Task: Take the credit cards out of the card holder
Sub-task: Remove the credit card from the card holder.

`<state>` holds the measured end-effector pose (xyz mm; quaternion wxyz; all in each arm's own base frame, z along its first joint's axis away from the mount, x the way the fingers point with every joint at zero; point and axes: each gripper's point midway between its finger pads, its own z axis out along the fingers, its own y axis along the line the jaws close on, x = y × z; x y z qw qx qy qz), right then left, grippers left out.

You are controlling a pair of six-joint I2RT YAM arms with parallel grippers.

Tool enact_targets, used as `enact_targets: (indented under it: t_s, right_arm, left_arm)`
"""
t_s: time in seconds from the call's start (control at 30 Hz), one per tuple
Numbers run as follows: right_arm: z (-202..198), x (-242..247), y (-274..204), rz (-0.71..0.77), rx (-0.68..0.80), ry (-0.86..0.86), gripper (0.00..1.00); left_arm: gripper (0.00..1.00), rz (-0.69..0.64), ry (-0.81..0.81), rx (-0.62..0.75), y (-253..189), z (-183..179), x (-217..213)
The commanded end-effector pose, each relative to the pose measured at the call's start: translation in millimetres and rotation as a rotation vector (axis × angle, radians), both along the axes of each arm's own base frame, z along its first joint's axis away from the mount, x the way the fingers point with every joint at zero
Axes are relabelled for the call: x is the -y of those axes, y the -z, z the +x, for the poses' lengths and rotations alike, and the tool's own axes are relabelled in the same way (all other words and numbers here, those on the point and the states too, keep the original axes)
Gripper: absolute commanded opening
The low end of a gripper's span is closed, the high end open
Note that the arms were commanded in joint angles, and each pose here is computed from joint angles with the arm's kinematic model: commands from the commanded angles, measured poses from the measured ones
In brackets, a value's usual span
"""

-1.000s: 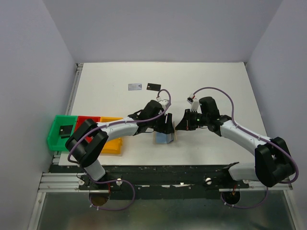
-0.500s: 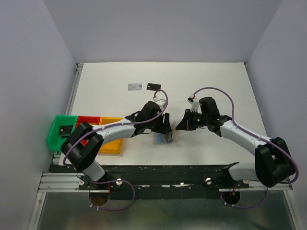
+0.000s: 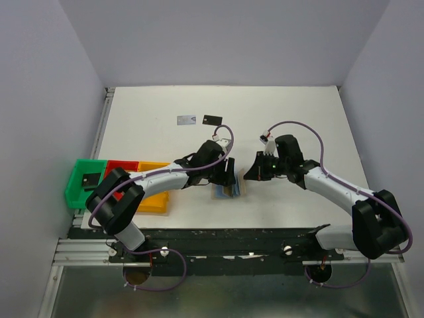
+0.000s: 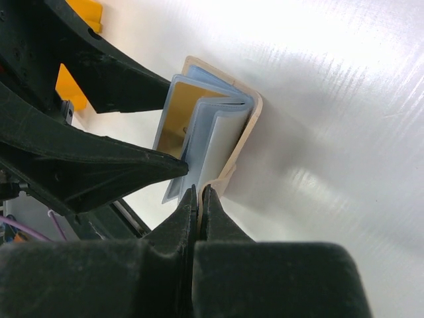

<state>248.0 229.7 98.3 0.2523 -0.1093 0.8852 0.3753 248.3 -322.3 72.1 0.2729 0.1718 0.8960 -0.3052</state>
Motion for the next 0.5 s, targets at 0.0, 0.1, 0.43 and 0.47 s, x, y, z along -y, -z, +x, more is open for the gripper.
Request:
enact_targets:
  t_s: [0.0,0.1,0.43,0.47]
  right_arm:
    - [-3.5,9.5,10.7,-0.042,-0.012,0.030,0.00]
    - [-2.9,10.2,11.0,-0.044,-0.010,0.035,0.00]
    - [-3.3,22.1,22.4,-0.097,-0.024,0.098,0.00]
    - [-3.0,22.0,21.9,-0.096,-0.021,0.097,0.00]
  left_arm:
    - [0.70,0.058,0.036,0.017,2.9,-0.2,6.3]
    - [0.70,0.070,0.055,0.029,1.3,-0.1,11.4]
    - [0.71,0.099,0.098,0.034,2.0,-3.6,21.0]
    - [0.70,0.102,0.095,0.033,2.9,-2.9,20.1]
